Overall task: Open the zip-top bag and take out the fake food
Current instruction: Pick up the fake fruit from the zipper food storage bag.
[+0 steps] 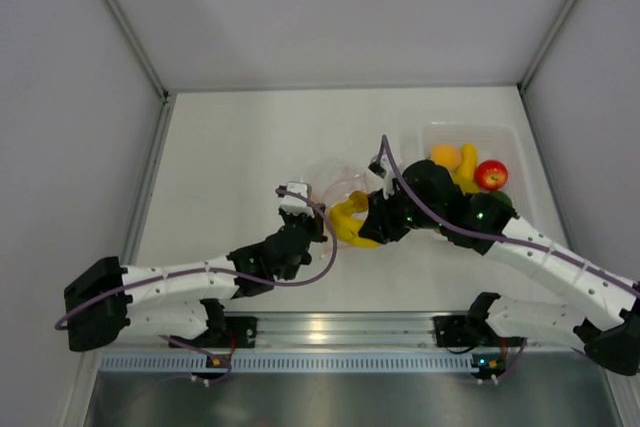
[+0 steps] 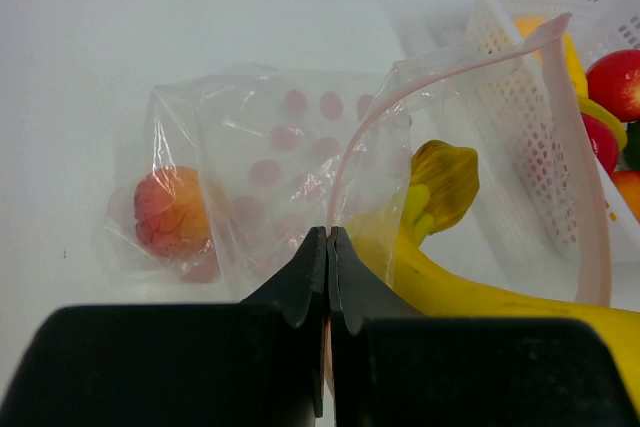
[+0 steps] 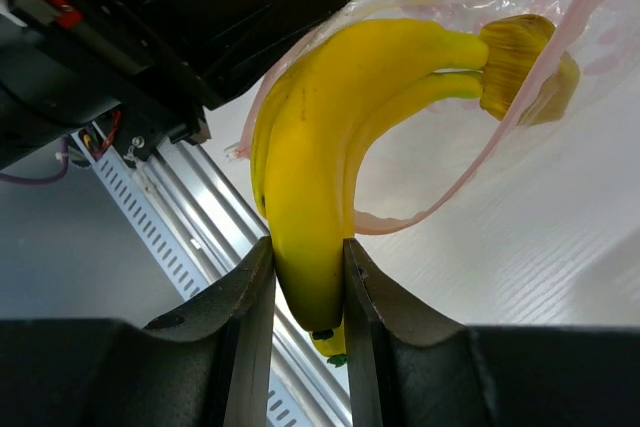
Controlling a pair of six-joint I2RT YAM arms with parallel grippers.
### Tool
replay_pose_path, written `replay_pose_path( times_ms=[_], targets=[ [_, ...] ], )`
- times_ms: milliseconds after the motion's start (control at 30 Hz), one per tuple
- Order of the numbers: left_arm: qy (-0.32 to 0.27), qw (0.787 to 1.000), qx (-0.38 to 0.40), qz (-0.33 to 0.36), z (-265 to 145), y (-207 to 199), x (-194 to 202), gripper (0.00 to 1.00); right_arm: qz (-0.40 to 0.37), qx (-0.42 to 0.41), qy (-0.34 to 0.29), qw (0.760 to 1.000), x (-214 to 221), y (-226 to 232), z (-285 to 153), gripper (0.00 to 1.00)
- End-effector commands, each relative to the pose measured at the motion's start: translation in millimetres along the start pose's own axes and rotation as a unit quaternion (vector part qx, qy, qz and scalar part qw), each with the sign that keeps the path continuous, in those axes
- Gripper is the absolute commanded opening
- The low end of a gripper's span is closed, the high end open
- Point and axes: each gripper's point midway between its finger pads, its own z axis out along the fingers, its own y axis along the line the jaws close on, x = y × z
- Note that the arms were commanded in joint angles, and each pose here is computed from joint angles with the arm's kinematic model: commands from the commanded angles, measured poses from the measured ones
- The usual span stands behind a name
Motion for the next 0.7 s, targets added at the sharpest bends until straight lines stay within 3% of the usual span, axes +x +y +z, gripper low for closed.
replay_pose_path(
  times_ms=[0, 500, 667],
  targets=[
    [-0.012, 1.0, -0.025, -0.009, 8, 1, -12, 0.0, -0.017, -0.041, -0.051, 0.998, -33, 19, -22, 0.0],
    [0.017, 0.998, -0.058, -0.025, 21, 17, -10, 0.0, -0.024, -0.081, -0.082, 0.993, -44, 27, -55, 0.0],
    [0.024, 0.998, -0.04, -0.031, 23, 8, -10, 0.0, -0.026, -0.146, -0.095, 0.984, -52, 47, -58, 0.0]
  ],
)
